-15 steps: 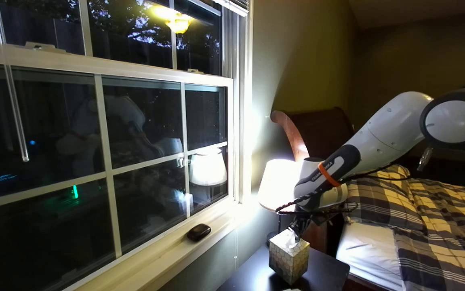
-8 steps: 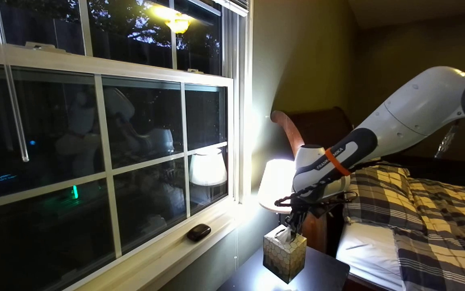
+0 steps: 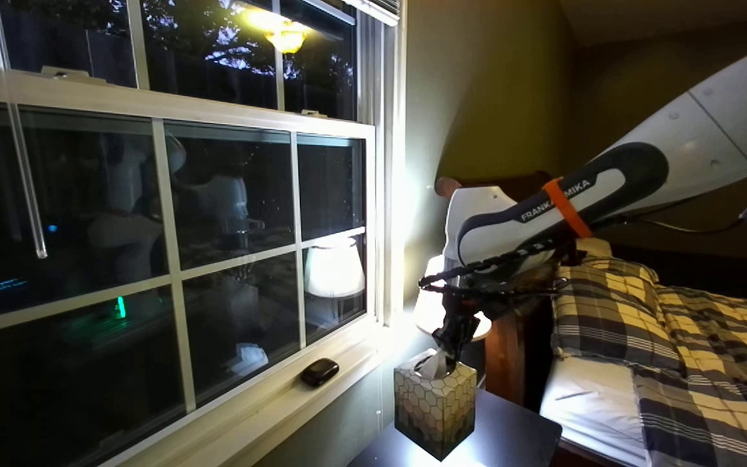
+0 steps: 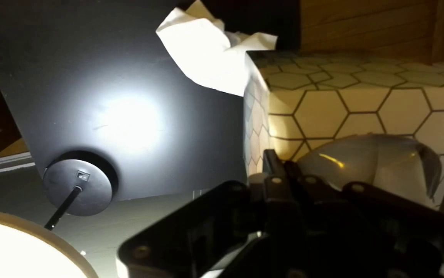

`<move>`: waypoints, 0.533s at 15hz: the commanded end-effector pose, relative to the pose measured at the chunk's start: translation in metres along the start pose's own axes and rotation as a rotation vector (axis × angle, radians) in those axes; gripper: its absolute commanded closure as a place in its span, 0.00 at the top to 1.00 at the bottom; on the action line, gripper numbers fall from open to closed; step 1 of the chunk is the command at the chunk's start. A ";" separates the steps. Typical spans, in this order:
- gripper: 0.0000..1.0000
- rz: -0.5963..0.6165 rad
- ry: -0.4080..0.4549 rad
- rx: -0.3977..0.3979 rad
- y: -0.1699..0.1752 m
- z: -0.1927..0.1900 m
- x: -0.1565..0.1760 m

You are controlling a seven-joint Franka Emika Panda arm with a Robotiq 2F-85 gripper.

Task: Put the tissue box on the windowsill.

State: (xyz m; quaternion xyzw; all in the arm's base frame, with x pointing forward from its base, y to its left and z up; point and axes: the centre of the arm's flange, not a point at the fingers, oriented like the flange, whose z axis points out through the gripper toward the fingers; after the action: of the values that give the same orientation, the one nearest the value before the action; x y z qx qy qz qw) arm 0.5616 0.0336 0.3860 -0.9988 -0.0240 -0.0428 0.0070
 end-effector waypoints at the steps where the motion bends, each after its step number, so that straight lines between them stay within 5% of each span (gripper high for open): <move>1: 0.01 0.014 -0.018 0.037 -0.041 -0.035 -0.004; 8: 0.02 -0.004 -0.005 0.022 -0.040 -0.032 -0.004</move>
State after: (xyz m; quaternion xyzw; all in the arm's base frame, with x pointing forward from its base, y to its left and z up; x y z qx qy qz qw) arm 0.5530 0.0733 0.4178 -0.9987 -0.0264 -0.0399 0.0179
